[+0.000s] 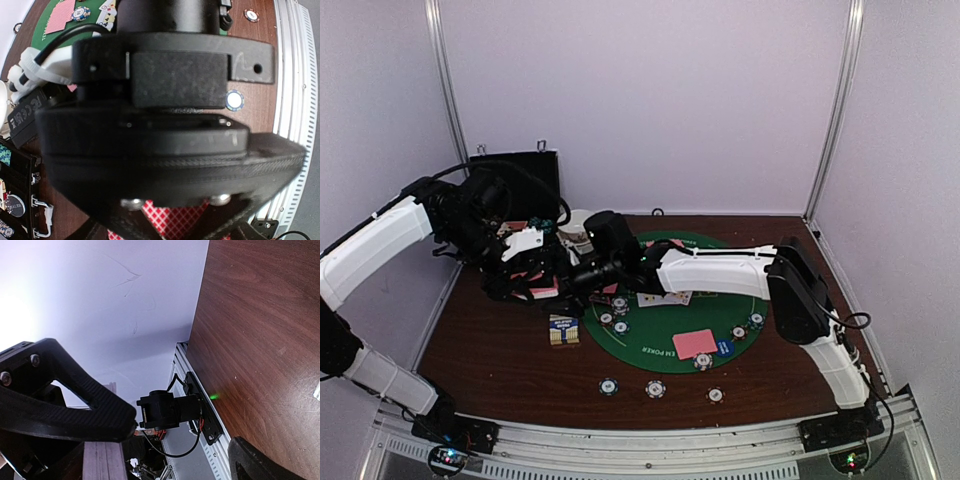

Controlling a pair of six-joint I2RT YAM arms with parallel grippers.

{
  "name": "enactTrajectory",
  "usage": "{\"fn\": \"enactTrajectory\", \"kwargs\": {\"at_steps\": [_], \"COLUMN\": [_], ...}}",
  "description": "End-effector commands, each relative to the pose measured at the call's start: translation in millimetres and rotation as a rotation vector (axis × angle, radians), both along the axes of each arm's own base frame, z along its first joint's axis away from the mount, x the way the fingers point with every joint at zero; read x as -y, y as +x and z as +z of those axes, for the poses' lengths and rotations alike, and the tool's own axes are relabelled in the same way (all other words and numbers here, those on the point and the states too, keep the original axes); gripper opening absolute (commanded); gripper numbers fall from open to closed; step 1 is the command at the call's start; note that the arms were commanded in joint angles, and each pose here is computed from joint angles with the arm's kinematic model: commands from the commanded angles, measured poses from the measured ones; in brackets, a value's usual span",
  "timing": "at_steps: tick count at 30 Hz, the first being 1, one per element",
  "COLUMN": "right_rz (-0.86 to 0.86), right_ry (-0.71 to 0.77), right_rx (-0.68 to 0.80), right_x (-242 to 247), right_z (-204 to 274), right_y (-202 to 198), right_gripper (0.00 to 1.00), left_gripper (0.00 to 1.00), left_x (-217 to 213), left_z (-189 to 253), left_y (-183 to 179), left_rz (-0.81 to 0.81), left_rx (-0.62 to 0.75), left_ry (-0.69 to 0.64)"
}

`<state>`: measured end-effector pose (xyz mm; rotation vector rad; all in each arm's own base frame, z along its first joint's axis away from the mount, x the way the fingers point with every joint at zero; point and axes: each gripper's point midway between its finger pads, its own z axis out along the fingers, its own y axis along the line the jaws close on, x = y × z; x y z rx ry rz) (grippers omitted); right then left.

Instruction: Distribute texas hold em gaming equipment

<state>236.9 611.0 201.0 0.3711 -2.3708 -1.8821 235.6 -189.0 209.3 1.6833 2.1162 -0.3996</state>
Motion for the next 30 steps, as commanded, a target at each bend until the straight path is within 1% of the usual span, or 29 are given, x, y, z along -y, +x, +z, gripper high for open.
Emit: {"fn": "enactTrajectory", "kwargs": {"at_steps": [1, 9, 14, 21, 25, 30], "right_rz": [-0.019, -0.035, -0.037, -0.022, -0.019, -0.026], "right_ry": [-0.025, -0.053, -0.051, -0.010, -0.012, -0.004], "right_rx": [-0.001, -0.005, 0.000, 0.031, 0.041, 0.045], "right_x": [7.6, 26.6, 31.6, 31.4, 36.3, 38.5], "right_z": [-2.0, -5.8, -0.2, 23.5, 34.3, 39.0], "right_y": [5.3, 7.8, 8.3, 5.9, 5.7, 9.1], "right_gripper": [0.89, 0.81, 0.78, 0.76, 0.76, 0.76], "left_gripper": [0.00, 0.00, 0.00, 0.00, 0.00, 0.00], "left_x": [8.2, 5.9, 5.3, 3.8, 3.4, 4.0], "left_z": [17.2, 16.0, 14.2, 11.1, 10.3, 11.3], "left_y": [6.1, 3.1, 2.4, 2.0, 2.4, 2.2], "left_rz": [-0.008, -0.010, -0.011, -0.010, -0.011, -0.013], "left_rx": [0.045, 0.048, 0.046, 0.043, 0.044, 0.044], "left_ry": [-0.058, -0.054, -0.050, -0.040, -0.037, -0.040]}}
